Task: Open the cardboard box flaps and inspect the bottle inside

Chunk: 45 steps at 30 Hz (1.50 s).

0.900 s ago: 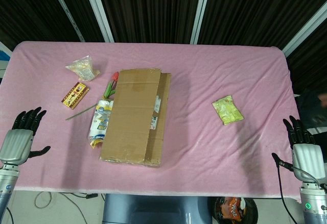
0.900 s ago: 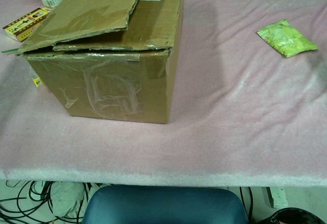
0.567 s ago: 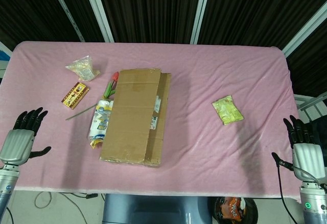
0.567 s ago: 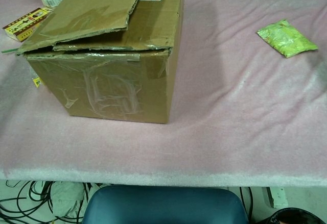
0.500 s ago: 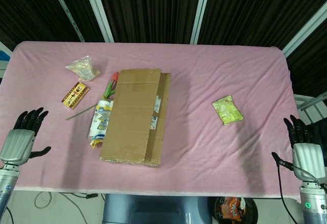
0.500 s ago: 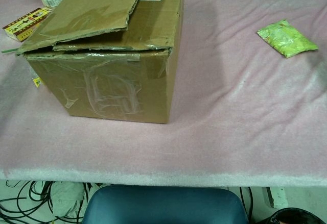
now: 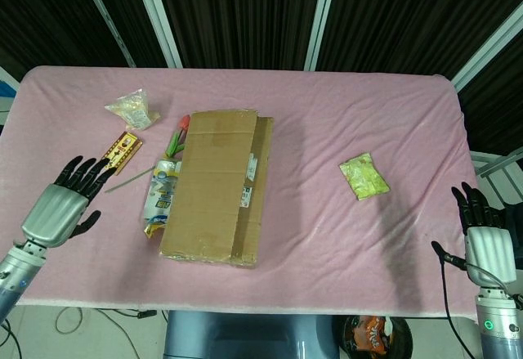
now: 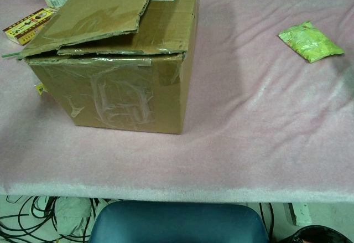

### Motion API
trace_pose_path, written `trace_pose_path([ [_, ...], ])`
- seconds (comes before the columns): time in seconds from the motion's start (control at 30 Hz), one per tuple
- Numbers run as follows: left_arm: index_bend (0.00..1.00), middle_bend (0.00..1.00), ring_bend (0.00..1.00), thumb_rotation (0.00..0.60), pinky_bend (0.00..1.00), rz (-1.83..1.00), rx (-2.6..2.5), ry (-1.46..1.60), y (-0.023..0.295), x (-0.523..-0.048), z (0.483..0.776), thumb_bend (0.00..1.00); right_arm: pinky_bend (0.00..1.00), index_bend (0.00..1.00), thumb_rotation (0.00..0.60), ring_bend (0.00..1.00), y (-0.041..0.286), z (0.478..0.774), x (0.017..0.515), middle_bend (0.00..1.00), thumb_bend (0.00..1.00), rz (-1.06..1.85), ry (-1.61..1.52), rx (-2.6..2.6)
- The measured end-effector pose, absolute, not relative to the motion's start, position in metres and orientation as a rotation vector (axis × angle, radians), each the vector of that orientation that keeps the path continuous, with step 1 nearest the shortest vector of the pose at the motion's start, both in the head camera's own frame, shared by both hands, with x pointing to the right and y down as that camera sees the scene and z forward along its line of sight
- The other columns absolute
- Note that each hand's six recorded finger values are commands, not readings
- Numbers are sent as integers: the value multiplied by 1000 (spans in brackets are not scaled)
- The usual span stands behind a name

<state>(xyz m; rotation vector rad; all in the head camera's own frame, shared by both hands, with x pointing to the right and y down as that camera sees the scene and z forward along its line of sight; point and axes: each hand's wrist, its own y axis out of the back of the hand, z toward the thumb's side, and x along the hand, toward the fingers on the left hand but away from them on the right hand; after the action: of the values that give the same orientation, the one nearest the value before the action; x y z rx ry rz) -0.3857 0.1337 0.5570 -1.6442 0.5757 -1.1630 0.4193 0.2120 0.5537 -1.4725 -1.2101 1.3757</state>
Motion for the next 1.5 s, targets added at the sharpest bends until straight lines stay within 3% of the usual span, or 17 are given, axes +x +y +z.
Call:
trace_pose_path([
  [0.23, 17, 84, 70, 600, 176, -973, -1679, 441, 86, -318, 537, 594, 217, 0, 600, 38, 212, 555, 420, 0, 209, 1381, -1222, -1478],
  [0.57, 62, 175, 148, 600, 228, -790, -1701, 208, 48, -223, 527, 635, 217, 0, 600, 38, 212, 556, 425, 0, 208, 1398, -1245, -1495],
  [1.07, 92, 220, 186, 600, 248, -646, -1720, 48, 52, -127, 546, 672, 217, 0, 600, 39, 213, 556, 429, 0, 210, 1403, -1269, -1523],
  [1.5, 129, 289, 233, 600, 276, -660, -1706, -38, 66, -115, 563, 721, 217, 0, 600, 39, 213, 554, 431, 0, 212, 1397, -1284, -1535],
])
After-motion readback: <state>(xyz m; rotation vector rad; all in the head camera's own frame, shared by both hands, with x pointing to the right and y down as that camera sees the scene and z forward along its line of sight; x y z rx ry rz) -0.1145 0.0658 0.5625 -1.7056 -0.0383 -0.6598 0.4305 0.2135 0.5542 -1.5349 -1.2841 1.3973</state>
